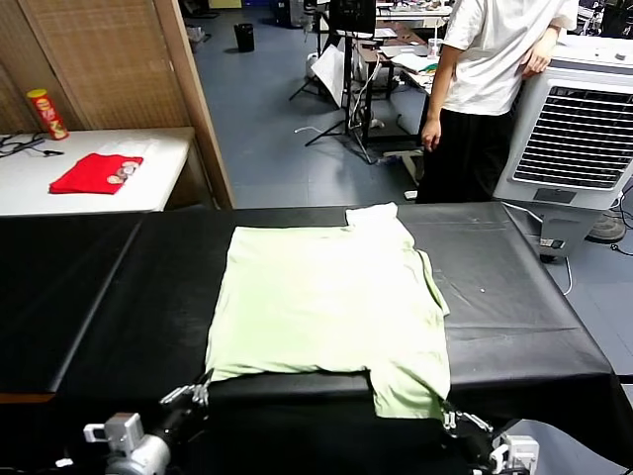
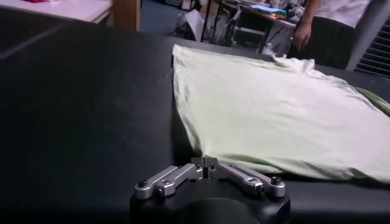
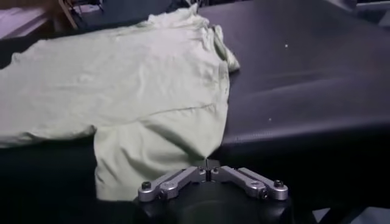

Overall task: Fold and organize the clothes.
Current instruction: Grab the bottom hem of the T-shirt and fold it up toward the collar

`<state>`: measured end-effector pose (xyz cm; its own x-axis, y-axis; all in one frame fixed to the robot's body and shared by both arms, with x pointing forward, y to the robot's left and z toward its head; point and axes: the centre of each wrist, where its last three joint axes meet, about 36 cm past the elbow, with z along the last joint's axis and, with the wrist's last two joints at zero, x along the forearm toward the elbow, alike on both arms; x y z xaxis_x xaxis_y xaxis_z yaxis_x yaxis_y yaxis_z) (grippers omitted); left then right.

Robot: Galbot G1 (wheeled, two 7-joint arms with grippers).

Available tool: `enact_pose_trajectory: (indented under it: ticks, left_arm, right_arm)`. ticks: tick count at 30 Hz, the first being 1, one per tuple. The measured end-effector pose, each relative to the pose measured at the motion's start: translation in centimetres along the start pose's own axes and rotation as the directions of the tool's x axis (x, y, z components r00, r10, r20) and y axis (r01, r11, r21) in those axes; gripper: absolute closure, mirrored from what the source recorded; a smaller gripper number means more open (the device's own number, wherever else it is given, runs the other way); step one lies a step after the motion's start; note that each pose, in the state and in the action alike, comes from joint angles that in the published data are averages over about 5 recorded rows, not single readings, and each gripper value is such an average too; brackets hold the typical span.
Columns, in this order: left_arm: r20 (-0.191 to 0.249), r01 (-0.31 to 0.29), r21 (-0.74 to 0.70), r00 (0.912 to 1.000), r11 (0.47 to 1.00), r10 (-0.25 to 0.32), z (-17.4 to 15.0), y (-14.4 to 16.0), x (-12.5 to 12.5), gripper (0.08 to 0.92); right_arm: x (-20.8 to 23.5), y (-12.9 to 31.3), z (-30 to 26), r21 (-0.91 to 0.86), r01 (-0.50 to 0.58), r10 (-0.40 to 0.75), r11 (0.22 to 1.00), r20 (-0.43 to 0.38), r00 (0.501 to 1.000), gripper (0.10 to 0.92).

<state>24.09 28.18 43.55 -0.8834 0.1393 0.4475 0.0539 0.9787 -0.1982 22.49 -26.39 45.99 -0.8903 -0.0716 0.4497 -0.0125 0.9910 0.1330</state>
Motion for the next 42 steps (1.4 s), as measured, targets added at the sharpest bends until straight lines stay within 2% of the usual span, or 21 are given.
enact_pose_trajectory:
  ticks: [6,12,20,26,37,39,42]
  left_arm:
    - [0.090,-0.012,0.021,0.9959,1.000,0.010,-0.7,-0.4,-1.3,0.872]
    - [0.173,-0.014,0.009,0.9848,1.000,0.012,-1.7,-0.7,-4.0,0.872]
    - [0.248,0.018,-0.068,0.9688,0.998,0.000,-2.3,-1.2,-7.8,0.872]
    - [0.255,0.036,-0.110,0.9669,0.993,-0.007,-2.1,-1.0,-10.5,0.872]
    - [0.227,0.042,-0.132,0.9739,0.990,-0.011,-1.5,-0.5,-14.4,0.872]
    - [0.224,0.043,-0.132,0.9744,0.990,-0.012,-1.6,-0.6,-15.0,0.872]
    - [0.221,0.047,-0.134,0.9750,0.990,-0.016,-1.6,-0.5,-15.4,0.850]
  right_arm:
    - [-3.4,-1.6,-0.7,-0.003,0.019,-0.019,1.000,0.098,0.995,0.901]
    - [-8.4,-3.0,-1.7,0.049,0.021,-0.028,0.999,0.154,0.988,0.901]
    - [-14.7,-4.1,-3.5,0.113,0.024,-0.045,0.993,0.189,0.981,0.901]
    - [-18.1,-4.5,-3.8,0.151,0.032,-0.059,0.988,0.182,0.981,0.901]
    - [-21.5,-4.8,-3.4,0.163,0.056,-0.084,0.985,0.170,0.982,0.895]
    - [-21.3,-5.0,-3.4,0.168,0.059,-0.086,0.984,0.157,0.984,0.853]
    - [-20.3,-5.3,-3.6,0.182,0.064,-0.091,0.981,0.143,0.986,0.711]
